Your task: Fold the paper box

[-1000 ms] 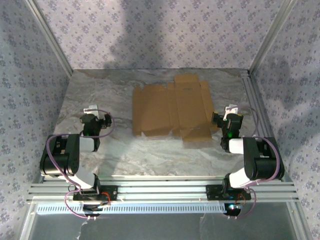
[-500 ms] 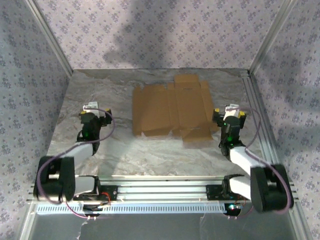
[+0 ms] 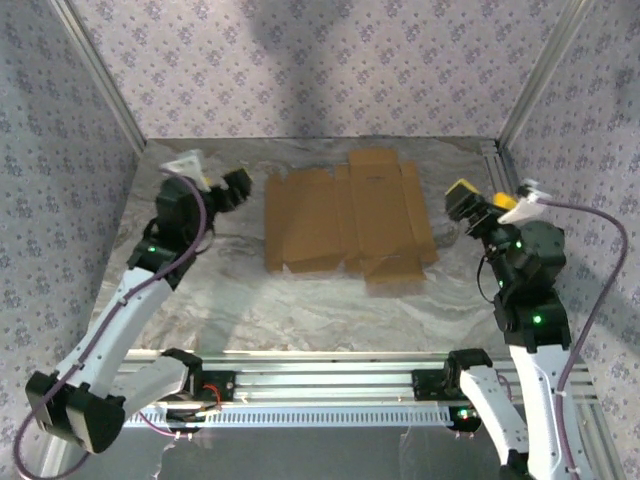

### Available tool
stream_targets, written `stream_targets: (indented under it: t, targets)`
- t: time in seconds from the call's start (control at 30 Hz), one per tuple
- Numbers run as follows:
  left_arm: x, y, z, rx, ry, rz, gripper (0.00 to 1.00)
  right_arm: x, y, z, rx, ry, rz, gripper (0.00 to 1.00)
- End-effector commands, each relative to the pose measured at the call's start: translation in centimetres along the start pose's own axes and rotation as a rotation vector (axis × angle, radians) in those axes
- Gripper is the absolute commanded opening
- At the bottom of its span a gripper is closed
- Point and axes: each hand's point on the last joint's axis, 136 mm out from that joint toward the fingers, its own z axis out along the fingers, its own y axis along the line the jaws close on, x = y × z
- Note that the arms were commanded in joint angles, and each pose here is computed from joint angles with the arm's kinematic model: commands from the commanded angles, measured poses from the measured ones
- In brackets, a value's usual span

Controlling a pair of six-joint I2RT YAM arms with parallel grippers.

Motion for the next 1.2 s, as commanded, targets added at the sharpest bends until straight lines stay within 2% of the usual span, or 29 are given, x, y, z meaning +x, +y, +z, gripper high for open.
stream_targets:
  t: [0.0, 0.07, 0.13, 0.2, 0.23, 0.33, 0.5, 0.57, 0.63, 0.73, 0.87, 1.03, 1.17]
  targets:
    - [10.8, -4.0, -1.0, 0.074, 0.332, -0.106, 0.87, 9.5, -0.4, -0.7, 0.023, 0.426, 0.052, 0.99]
    - [15.1, -5.9, -1.5, 0.081, 0.434, -0.180, 0.77, 10.5, -0.8, -1.3, 0.055, 0.431, 0.010, 0.99]
    - [19.6, -7.6, -1.8, 0.044, 0.534, -0.224, 0.59, 11.0, -0.9, -1.6, 0.050, 0.417, 0.013, 0.99]
    - [22.7, -9.2, -2.2, -0.006, 0.595, -0.233, 0.38, 11.5, -0.8, -1.5, 0.032, 0.428, 0.025, 0.99]
    - [23.9, -9.2, -2.4, -0.069, 0.604, -0.240, 0.35, 12.0, -1.0, -1.5, 0.050, 0.454, 0.044, 0.99]
    - [26.9, -11.2, -2.4, -0.111, 0.633, -0.316, 0.35, 12.6, -1.1, -1.1, 0.062, 0.487, 0.054, 0.88]
    - [30.8, -14.9, -1.5, -0.154, 0.725, -0.434, 0.39, 12.9, -2.4, -1.9, 0.120, 0.478, 0.052, 0.81]
    - [32.1, -16.5, -0.8, -0.164, 0.766, -0.485, 0.43, 12.6, -2.6, -2.4, 0.123, 0.461, 0.053, 0.79]
    - [33.3, -18.4, 0.0, -0.152, 0.796, -0.557, 0.54, 12.2, -2.5, -2.9, 0.118, 0.447, 0.056, 0.76]
    - [34.3, -20.1, 1.4, -0.147, 0.810, -0.682, 0.62, 11.8, -2.5, -3.4, 0.122, 0.444, 0.055, 0.73]
    - [34.3, -20.4, 3.4, -0.170, 0.806, -0.769, 0.65, 11.9, -2.6, -3.8, 0.127, 0.452, 0.056, 0.71]
    - [35.8, -18.7, 4.7, -0.226, 0.857, -0.842, 0.65, 13.2, -3.2, -4.3, 0.151, 0.489, 0.101, 0.69]
    - [32.9, -16.3, 5.8, -0.208, 0.824, -0.770, 0.62, 15.4, -3.8, -3.3, 0.169, 0.534, 0.187, 0.68]
